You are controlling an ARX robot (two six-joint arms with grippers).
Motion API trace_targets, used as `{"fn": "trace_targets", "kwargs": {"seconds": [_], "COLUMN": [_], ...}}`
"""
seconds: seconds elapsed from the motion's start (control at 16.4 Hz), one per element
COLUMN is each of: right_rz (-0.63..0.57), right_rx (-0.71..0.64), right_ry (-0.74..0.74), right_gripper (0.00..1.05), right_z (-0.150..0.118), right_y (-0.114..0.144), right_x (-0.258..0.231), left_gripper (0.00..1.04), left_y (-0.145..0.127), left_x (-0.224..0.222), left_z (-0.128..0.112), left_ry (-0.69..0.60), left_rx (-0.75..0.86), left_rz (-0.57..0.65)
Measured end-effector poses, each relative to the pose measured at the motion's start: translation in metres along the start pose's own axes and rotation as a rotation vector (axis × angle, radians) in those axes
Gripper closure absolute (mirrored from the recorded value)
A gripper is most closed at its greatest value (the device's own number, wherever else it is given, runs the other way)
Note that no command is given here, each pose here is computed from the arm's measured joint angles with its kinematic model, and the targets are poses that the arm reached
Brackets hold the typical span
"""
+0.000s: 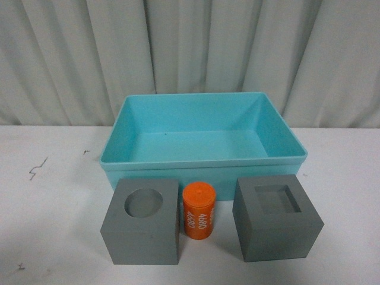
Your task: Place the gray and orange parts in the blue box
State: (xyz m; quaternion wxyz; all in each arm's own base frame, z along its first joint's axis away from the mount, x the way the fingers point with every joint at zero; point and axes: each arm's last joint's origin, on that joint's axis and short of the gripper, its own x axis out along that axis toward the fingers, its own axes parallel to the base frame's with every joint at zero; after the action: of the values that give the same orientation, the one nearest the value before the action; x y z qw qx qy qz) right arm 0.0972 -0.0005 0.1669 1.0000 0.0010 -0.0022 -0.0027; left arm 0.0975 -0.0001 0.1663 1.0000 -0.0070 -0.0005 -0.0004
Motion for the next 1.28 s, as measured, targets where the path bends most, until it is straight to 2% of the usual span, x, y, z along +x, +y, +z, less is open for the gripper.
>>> {"fn": "trace_targets", "kwargs": {"seconds": [1.28], "right_rz": [0.0], "right_rx": [0.0], "right_ry": [0.0], "right_gripper": [0.06], "right_z": [0.0], "right_y": [0.0], "right_x": [0.0], "left_gripper": [0.07], "left_y": [0.0], "left_x": [0.0], "left_z": [0.0], "left_ry": [0.0], "left_rx": [0.0], "left_rz": [0.0]}}
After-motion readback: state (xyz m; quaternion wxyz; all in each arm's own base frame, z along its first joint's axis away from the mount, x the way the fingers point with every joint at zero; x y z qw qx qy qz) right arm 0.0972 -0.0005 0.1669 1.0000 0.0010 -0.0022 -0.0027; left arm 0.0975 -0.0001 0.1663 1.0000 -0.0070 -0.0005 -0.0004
